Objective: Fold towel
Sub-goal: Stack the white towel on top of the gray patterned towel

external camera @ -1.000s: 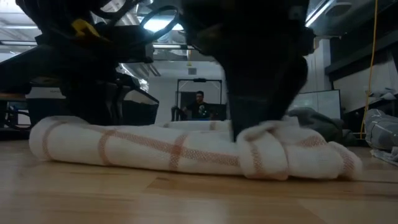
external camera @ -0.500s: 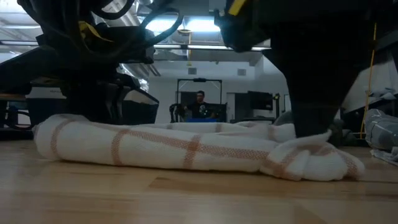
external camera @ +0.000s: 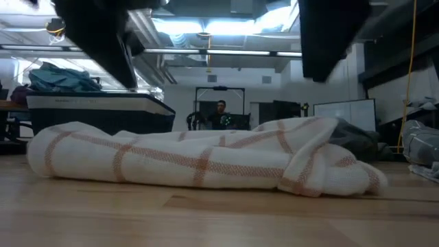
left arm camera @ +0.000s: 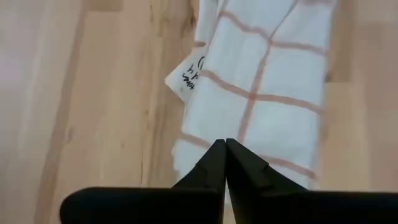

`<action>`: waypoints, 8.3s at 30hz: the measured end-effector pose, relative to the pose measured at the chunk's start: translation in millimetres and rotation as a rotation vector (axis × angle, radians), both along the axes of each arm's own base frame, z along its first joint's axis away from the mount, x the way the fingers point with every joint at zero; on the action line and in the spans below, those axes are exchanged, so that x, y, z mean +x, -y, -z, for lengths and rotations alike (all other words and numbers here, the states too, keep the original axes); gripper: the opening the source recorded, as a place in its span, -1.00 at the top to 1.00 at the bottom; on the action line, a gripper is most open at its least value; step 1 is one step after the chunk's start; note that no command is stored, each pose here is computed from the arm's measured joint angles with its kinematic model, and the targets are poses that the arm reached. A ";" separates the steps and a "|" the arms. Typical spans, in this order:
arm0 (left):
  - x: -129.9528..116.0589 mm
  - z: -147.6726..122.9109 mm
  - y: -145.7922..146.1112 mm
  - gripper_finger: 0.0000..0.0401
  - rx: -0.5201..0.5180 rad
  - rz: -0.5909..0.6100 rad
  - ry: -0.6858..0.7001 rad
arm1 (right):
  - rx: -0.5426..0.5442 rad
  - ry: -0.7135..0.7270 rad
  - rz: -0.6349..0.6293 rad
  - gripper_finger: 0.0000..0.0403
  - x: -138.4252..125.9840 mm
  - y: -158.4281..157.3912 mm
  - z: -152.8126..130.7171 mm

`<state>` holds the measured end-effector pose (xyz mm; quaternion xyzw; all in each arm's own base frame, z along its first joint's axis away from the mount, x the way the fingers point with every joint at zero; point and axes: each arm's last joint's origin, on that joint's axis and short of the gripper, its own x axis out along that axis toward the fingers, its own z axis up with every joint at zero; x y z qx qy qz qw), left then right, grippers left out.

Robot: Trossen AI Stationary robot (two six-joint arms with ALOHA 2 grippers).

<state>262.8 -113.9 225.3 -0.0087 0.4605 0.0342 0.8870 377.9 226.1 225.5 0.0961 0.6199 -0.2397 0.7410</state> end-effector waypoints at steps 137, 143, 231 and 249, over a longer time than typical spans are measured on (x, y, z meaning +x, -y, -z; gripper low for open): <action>11.3 85.4 -41.3 0.31 -0.757 -0.897 0.150 | 0.349 0.032 -0.277 -0.09 8.3 124.7 -86.4; 8.2 70.5 -42.6 0.31 -0.767 -0.867 0.192 | 0.223 0.229 -0.359 -0.09 -29.7 135.0 -140.0; 24.1 109.7 -22.4 0.31 -0.937 -1.047 0.195 | 0.601 0.407 0.540 -0.09 -83.2 146.0 51.2; 23.9 110.4 -22.9 0.31 -0.923 -1.042 0.199 | 0.610 0.404 0.555 -0.09 -83.4 145.7 51.5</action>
